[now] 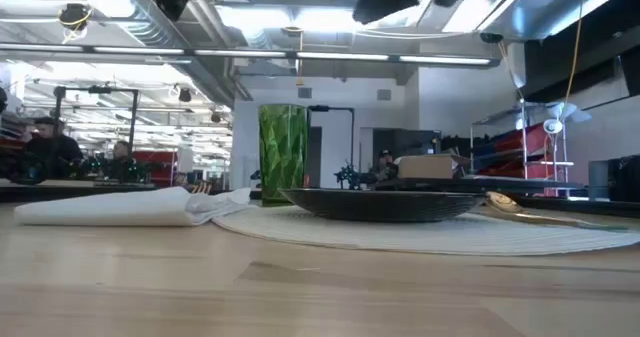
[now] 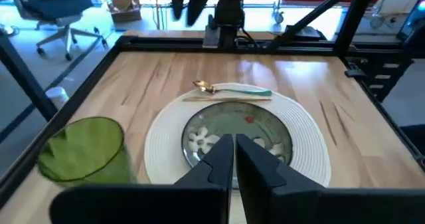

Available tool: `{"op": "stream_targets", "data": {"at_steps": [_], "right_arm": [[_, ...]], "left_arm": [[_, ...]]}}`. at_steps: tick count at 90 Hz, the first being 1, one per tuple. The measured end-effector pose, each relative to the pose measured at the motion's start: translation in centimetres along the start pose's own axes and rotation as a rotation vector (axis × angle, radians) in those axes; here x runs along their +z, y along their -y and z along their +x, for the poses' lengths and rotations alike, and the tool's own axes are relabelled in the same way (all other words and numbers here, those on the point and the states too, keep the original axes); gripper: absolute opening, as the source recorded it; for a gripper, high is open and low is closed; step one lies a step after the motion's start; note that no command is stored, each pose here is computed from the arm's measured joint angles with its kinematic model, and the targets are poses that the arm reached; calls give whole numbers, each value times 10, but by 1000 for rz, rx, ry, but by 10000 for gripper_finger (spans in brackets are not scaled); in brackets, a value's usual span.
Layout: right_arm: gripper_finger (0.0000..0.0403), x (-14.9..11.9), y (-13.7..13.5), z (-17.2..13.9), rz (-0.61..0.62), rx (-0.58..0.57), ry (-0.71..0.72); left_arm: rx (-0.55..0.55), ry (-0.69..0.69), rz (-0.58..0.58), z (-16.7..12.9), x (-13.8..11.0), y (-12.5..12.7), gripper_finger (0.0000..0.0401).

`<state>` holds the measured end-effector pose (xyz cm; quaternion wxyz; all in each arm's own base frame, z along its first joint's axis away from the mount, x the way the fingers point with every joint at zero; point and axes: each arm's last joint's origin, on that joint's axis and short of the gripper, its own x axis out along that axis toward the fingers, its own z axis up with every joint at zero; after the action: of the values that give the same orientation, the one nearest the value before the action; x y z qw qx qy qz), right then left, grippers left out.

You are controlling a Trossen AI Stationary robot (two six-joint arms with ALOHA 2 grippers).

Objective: Set table place
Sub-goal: Put the green cup to the top right of the white table mat

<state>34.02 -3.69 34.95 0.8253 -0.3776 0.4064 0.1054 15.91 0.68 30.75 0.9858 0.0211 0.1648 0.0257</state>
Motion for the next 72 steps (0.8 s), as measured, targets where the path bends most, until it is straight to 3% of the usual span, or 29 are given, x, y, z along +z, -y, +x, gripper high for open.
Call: {"op": "stream_targets", "data": {"at_steps": [17,46,72], "right_arm": [[78,-2,15,35,-10,79,-97],[172,-3,29,71,-19,69,-169],[179,-22,44,83,35,89,-147]], "left_arm": [[-4,56,55,2,-3,1,0],[6,112,40,-12,-22,2,0],[48,121,-21,-11,-52,2,0]]}}
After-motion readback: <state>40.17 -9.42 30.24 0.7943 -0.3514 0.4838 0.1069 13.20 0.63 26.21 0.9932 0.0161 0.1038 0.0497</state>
